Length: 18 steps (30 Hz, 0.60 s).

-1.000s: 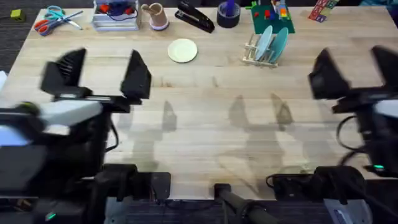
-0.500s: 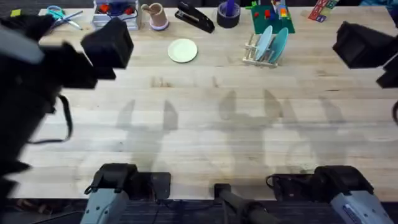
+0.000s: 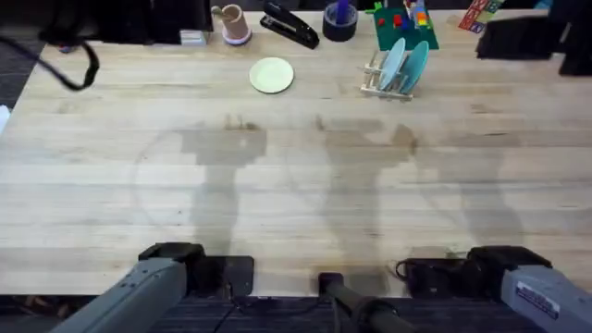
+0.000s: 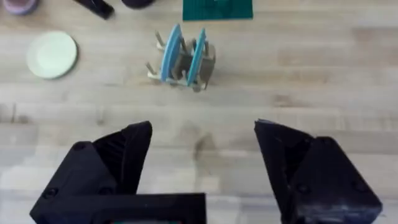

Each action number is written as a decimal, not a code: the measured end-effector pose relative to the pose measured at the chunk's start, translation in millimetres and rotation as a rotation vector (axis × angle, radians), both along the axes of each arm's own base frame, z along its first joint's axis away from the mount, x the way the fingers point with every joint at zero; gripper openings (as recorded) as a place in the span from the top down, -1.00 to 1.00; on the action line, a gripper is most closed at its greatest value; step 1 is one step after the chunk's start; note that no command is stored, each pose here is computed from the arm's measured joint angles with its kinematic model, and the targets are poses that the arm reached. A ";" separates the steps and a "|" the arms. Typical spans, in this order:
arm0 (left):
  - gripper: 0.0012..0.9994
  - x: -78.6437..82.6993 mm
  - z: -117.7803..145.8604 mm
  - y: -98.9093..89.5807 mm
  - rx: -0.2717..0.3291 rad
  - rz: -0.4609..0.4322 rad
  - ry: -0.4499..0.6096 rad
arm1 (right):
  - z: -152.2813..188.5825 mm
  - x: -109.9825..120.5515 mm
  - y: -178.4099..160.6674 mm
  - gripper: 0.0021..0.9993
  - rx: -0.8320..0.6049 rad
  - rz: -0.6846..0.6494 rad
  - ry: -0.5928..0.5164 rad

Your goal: Pick up the plates from the table one by one and place each into a slot on the dish rack.

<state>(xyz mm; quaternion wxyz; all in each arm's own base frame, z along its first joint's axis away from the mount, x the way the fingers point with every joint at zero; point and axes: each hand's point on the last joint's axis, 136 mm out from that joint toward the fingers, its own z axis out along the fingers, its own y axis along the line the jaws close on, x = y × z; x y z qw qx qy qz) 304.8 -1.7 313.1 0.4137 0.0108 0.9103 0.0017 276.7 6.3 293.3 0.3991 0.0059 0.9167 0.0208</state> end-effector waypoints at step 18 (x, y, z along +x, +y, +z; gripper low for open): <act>-0.99 37.0 -68.1 -0.2 0.001 0.000 0.228 | -39.5 55.3 15.4 -0.99 -0.006 0.046 0.226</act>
